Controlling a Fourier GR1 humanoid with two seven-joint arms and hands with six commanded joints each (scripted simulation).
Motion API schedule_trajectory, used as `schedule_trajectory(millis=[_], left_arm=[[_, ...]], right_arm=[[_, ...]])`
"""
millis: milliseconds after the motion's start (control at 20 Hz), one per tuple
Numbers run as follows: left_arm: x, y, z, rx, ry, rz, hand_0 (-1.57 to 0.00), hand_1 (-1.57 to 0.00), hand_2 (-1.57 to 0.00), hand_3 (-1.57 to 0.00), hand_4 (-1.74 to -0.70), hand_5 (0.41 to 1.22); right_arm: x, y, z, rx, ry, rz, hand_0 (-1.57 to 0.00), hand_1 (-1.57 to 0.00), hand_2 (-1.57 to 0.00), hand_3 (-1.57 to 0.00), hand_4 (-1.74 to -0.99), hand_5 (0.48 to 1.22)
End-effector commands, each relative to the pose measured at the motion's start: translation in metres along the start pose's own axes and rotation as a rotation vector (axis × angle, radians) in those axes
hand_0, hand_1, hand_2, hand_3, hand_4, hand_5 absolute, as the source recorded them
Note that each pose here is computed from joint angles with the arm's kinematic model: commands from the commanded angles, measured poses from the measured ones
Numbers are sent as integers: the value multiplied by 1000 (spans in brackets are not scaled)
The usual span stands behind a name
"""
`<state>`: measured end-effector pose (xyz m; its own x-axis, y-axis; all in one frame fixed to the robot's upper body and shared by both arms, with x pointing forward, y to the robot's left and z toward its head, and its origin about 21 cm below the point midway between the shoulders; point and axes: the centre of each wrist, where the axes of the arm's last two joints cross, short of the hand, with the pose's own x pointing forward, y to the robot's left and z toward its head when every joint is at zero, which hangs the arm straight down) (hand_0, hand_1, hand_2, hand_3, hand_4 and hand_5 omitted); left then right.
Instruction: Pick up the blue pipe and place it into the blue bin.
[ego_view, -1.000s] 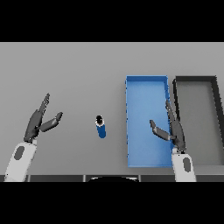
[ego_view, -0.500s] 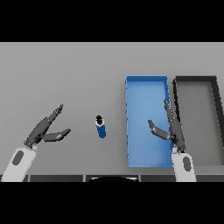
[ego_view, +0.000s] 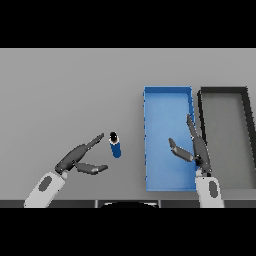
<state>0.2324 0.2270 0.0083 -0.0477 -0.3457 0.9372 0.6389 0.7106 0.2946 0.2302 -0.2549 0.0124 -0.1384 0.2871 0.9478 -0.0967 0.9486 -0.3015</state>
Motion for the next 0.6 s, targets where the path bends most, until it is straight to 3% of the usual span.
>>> schedule_trajectory(millis=[0, 300, 550], left_arm=[[-3, -4, -6, -6, -2, -2, 1, 1, 1, 1, -1147, 452], [-6, -23, -42, 1, -52, 27, 1, 1, 1, 1, -1145, 460], [-10, -35, -66, 2, -17, -24, 1, 1, 1, 1, -1062, 425]], right_arm=[[1, -1, 1, -2, -1, -1, 1, 1, 1, 1, -1218, 627], [3, -8, -3, -16, 19, 12, 1, 1, 1, 1, -1205, 625], [-2, -6, 4, -15, 10, 1, 1, 1, 1, 1, -1222, 642]])
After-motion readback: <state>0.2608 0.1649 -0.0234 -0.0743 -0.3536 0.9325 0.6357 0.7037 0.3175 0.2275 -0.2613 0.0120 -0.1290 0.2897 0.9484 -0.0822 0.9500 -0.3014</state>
